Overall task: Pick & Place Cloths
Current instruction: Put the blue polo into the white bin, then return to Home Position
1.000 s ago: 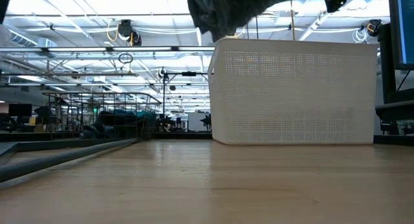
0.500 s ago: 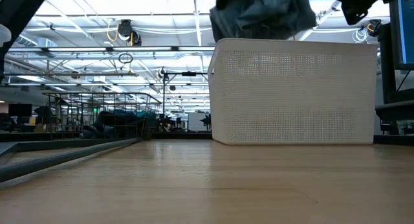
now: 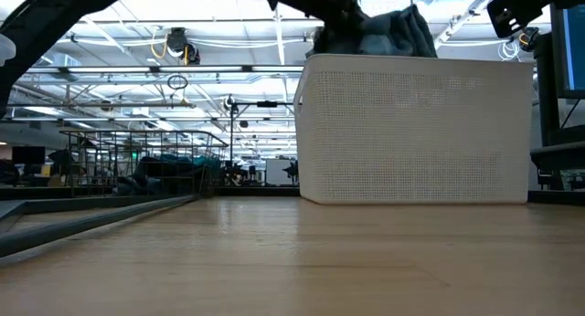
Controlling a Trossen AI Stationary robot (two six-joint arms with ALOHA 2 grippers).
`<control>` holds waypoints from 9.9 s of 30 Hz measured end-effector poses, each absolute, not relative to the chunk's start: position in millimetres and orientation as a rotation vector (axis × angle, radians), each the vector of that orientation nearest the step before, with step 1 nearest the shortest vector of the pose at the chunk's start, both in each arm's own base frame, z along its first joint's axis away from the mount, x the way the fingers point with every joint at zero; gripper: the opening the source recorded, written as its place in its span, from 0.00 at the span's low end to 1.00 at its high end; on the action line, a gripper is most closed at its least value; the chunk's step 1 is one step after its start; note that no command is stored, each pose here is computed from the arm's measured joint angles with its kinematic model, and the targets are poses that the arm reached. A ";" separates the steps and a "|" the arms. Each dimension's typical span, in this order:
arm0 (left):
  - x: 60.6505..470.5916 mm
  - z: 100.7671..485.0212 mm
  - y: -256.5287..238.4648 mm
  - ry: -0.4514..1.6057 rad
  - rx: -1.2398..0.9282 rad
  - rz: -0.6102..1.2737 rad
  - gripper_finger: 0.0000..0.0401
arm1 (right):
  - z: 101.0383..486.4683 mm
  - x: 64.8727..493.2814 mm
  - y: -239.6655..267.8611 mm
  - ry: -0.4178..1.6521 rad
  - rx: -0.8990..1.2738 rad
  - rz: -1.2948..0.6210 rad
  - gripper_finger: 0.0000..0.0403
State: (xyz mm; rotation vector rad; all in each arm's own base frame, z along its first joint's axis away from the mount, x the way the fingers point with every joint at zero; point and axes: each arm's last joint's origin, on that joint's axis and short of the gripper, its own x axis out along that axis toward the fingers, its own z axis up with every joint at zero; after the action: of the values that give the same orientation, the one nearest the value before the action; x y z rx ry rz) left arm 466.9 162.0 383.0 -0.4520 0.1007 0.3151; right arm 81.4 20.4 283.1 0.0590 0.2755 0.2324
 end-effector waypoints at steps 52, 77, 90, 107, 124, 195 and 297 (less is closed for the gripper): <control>430.6 424.7 68.9 0.366 -0.499 -0.210 0.54 | 275.1 78.4 21.3 0.366 0.055 0.284 0.35; 388.1 432.0 -18.0 0.611 -0.197 0.001 0.54 | 263.7 77.3 23.8 0.425 0.057 0.358 0.35; 418.4 384.6 -40.9 0.487 -0.253 -0.028 0.54 | 261.8 77.4 28.8 0.418 0.055 0.378 0.35; 403.4 324.7 -30.8 0.491 -0.358 0.017 0.54 | 198.5 95.3 47.2 0.421 0.193 0.373 0.35; 251.7 326.1 -39.5 0.326 -0.370 0.055 0.54 | 204.9 79.4 45.8 0.334 0.225 0.364 0.35; 117.4 168.3 -32.9 0.026 -0.213 -0.177 0.54 | 161.1 88.9 49.8 0.271 0.205 0.322 0.35; 117.4 168.8 -32.9 0.024 -0.215 -0.176 0.54 | 161.2 88.9 49.8 0.270 0.204 0.323 0.35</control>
State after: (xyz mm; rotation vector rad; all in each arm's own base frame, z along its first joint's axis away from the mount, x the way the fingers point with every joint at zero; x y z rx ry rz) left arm 117.4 -32.9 168.8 -0.2148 0.0242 -0.1758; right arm 88.9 49.8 161.2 0.2043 0.2697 0.3233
